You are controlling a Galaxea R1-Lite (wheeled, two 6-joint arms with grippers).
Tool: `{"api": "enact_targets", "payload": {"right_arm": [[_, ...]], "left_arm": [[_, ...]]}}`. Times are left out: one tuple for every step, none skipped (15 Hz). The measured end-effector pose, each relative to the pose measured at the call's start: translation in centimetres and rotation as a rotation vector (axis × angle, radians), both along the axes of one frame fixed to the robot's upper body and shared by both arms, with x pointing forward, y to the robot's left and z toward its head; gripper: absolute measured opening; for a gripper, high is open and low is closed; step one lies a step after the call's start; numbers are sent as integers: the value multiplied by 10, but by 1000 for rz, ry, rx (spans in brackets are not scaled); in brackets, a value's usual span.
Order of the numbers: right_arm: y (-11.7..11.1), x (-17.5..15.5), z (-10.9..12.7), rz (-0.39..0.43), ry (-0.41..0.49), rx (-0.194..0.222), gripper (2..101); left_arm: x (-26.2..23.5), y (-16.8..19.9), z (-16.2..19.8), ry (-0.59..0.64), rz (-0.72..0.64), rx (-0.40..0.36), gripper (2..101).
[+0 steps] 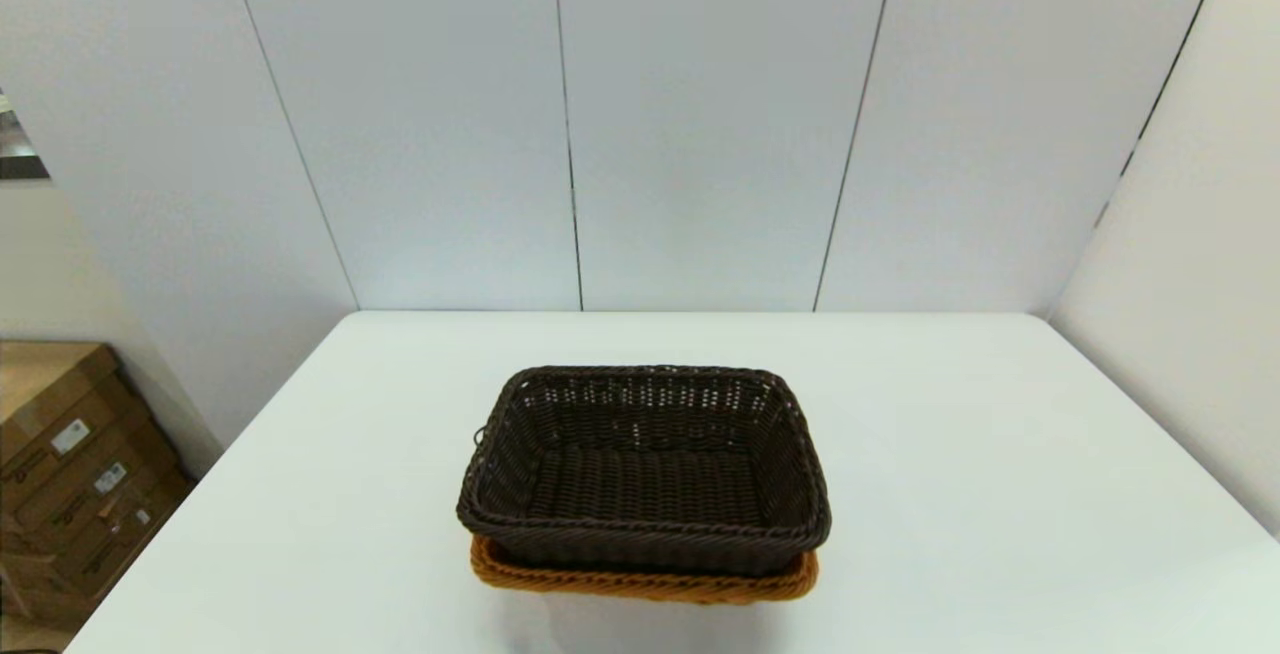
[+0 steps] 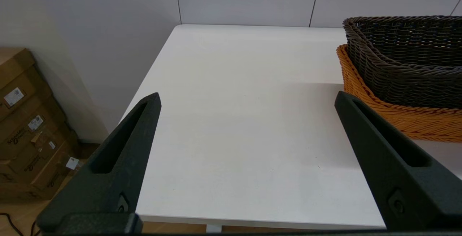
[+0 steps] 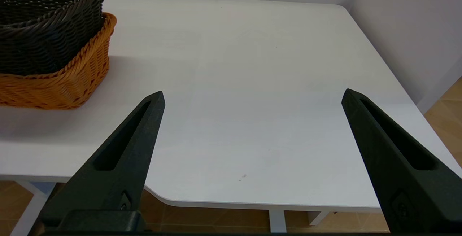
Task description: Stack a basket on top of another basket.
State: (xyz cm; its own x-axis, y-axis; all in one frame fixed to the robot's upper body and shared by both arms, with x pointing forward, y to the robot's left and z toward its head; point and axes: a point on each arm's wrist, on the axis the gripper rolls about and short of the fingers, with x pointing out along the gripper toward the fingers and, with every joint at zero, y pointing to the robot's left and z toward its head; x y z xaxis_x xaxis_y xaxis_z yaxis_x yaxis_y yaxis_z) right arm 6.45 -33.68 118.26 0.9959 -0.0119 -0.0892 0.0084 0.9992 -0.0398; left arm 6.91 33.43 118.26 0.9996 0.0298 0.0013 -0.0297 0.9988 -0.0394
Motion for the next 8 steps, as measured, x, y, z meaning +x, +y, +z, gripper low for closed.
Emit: {"api": "enact_targets", "payload": {"right_arm": [[0,0,0,0,0,0,973],[0,0,0,0,0,-1,973],[0,0,0,-1,0,1,973],[0,0,0,-1,2,4,973],[0,0,0,-1,1,9,973],[0,0,0,-1,-1,16,973],[0,0,0,-1,-2,21,973],[0,0,0,-1,-2,26,973]], "left_arm": [[0,0,0,0,0,0,978],[0,0,0,0,0,0,978],[0,0,0,0,0,0,978],[0,0,0,0,0,0,978],[0,0,0,0,0,0,978],[0,0,0,0,0,0,978],[0,0,0,0,0,0,978],[0,0,0,0,0,0,978]]}}
